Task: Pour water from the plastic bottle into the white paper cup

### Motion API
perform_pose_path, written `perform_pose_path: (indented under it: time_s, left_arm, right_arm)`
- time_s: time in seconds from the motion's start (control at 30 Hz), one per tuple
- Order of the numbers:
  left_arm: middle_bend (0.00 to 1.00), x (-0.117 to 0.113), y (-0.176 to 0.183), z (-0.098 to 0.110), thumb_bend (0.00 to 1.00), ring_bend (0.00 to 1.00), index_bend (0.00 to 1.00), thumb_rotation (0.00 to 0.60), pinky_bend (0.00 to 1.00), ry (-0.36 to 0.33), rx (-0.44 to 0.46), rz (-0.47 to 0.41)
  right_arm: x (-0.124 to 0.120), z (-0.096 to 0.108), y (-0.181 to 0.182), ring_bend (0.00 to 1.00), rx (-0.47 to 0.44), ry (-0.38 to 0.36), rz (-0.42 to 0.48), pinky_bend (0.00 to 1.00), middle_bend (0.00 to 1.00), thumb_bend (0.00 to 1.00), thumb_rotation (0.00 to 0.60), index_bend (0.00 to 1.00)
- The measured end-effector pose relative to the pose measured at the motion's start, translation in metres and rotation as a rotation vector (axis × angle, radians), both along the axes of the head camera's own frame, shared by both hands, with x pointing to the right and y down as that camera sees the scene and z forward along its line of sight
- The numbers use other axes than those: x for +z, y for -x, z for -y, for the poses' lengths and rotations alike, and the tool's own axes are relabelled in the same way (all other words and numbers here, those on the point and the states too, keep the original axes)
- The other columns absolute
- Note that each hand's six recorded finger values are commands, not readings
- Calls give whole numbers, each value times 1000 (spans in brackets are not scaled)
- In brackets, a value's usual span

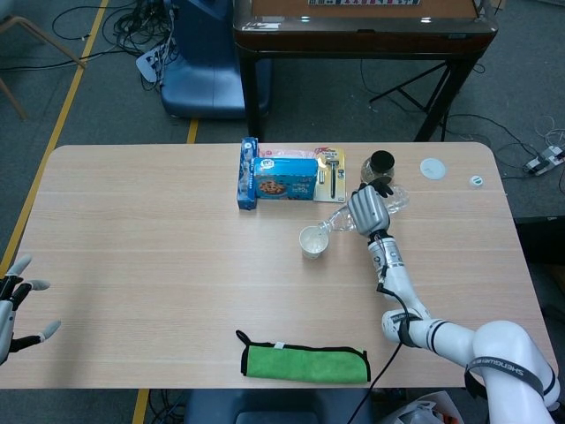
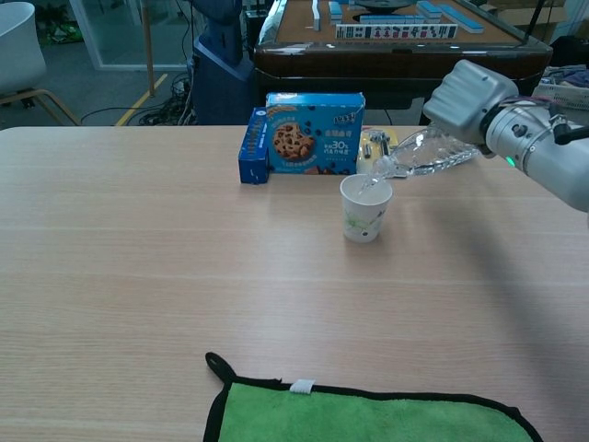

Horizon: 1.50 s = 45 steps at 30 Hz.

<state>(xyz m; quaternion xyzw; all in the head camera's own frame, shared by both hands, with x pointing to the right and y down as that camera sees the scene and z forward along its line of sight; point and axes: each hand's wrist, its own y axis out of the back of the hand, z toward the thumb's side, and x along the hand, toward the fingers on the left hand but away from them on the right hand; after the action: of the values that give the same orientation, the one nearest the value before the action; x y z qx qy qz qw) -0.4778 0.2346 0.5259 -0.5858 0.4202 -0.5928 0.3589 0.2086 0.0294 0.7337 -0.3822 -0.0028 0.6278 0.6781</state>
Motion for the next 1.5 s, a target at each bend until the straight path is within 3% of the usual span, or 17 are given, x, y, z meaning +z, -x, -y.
perform_pose_path:
  time_s: [0.33, 0.63, 1.13, 1.5]
  left_arm:
    - [91, 0, 0, 0, 95, 232, 370, 600, 555, 2, 1, 2]
    - [91, 1, 0, -1, 95, 232, 369, 600, 555, 6, 1, 5]
    - [91, 3, 0, -2, 95, 232, 369, 600, 555, 13, 4, 10]
    - [91, 4, 0, -2, 95, 232, 369, 600, 555, 16, 4, 15]
  right_arm:
    - [0, -1, -2, 550, 30, 8, 34, 580, 649, 141, 600, 625]
    - [3, -3, -9, 550, 104, 34, 130, 580, 649, 141, 600, 625]
    - [13, -12, -32, 550, 302, 112, 404, 580, 649, 141, 600, 625]
    - [15, -20, -38, 550, 425, 160, 671, 580, 649, 141, 600, 625]
